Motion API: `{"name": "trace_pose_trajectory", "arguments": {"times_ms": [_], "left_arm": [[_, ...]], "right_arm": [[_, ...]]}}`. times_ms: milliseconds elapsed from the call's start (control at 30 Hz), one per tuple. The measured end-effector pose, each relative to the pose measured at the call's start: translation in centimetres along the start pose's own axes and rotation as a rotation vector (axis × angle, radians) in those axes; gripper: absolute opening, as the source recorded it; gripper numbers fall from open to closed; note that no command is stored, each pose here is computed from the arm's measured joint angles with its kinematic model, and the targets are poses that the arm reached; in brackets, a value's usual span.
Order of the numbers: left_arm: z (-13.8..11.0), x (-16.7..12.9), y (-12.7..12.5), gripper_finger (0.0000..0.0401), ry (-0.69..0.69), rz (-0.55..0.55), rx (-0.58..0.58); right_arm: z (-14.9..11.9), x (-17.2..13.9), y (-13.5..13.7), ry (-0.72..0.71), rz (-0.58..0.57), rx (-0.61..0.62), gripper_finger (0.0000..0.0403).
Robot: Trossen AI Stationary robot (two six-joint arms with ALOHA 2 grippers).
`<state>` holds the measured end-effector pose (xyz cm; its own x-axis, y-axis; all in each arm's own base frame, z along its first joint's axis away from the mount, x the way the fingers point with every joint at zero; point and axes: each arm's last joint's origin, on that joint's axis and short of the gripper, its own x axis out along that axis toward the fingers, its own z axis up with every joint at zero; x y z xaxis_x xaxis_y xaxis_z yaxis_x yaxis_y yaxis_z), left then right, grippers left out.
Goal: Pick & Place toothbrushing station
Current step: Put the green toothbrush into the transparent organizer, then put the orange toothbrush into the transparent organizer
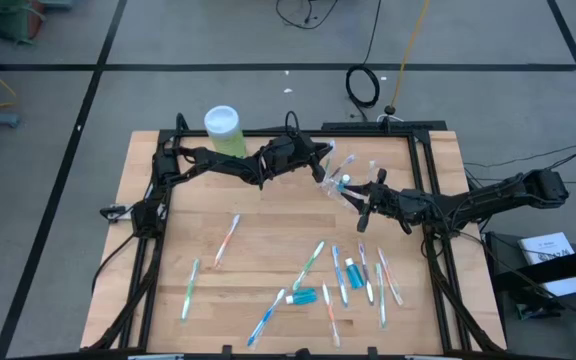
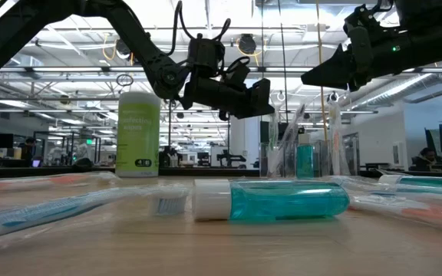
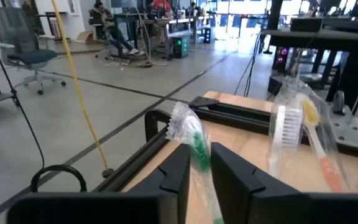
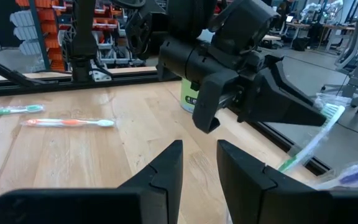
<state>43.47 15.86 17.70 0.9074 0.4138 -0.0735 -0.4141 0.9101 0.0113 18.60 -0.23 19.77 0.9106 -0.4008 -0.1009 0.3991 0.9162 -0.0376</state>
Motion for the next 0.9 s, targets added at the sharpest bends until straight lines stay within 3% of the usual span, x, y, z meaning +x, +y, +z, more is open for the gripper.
{"name": "trace_pose_trajectory", "arguments": {"times_ms": [200,433,633,767,900], "left_arm": [[0.9,-0.5,0.0,0.012,0.042,0.001,0.016],[5.5,-3.2,0.3,0.0168,0.165,0.004,0.039],[9.7,-8.1,0.5,0.0177,0.367,-0.021,0.131],[11.7,-12.4,0.9,0.017,0.532,-0.02,0.102],[14.0,-15.9,1.7,0.0164,0.542,-0.003,0.086]], "right_arm": [[-0.2,-0.1,0.0,0.005,0.0,-0.005,0.0089],[-0.8,-0.3,-0.2,-0.011,-0.001,-0.011,0.0089],[-0.7,-0.3,-0.2,-0.026,-0.001,-0.014,0.0089],[-0.7,-0.3,-0.2,-0.027,0.0,0.027,0.0089],[-0.7,-0.3,-0.1,-0.029,0.027,0.034,0.0089]]}}
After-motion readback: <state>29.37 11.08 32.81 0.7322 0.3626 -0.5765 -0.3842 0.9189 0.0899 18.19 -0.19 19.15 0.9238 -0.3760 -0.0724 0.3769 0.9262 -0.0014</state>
